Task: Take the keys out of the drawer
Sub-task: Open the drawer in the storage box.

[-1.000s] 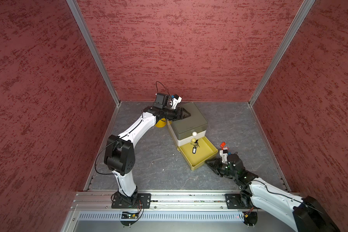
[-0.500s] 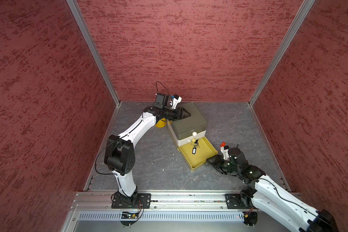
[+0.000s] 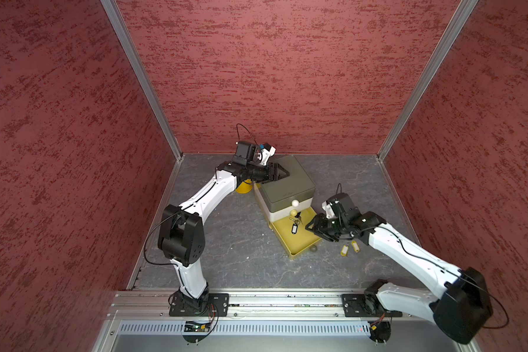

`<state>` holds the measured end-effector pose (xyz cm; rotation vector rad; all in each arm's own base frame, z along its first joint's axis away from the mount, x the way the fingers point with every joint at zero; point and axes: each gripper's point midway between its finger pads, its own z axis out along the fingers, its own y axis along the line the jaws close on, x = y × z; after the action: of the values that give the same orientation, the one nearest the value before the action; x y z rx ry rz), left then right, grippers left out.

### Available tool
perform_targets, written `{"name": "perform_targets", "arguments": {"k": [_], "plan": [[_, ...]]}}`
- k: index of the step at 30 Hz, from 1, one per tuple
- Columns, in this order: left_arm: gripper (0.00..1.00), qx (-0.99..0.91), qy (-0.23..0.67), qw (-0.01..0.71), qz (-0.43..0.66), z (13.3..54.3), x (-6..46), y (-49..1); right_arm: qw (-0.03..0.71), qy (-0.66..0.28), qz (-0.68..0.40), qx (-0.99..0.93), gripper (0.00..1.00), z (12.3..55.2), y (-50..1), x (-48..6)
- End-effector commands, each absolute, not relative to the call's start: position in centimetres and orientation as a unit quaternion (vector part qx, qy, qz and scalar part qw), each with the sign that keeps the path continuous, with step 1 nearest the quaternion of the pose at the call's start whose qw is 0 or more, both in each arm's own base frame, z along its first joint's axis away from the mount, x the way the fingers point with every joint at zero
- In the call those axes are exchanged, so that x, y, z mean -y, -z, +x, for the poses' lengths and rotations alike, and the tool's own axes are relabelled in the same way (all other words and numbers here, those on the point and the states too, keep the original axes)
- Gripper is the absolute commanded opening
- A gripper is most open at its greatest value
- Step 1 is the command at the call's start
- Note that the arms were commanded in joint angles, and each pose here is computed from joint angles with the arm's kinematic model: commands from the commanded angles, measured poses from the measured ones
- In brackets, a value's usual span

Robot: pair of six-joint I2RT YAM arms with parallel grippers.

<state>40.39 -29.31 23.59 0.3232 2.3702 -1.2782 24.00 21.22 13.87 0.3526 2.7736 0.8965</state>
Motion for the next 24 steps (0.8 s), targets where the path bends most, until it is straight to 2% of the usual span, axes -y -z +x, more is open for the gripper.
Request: {"name": "perform_targets", "arguments": {"k": [1, 11, 24], "plan": [[0.66, -0.942, 0.336, 0.03, 0.008, 36.1, 25.6, -10.4, 0.104, -0.252, 0.095, -0.957, 0.48, 24.8, -13.1, -20.6], [0.66, -0.94, 0.339, 0.031, 0.008, 36.0, 25.6, -10.4, 0.056, -0.18, 0.075, -0.979, 0.48, 23.3, -9.4, -20.0], [0.66, -0.94, 0.339, 0.032, 0.004, 35.8, 25.0, -10.3, 0.003, -0.134, 0.05, -0.99, 0.48, 20.4, -9.3, -19.3]]}}
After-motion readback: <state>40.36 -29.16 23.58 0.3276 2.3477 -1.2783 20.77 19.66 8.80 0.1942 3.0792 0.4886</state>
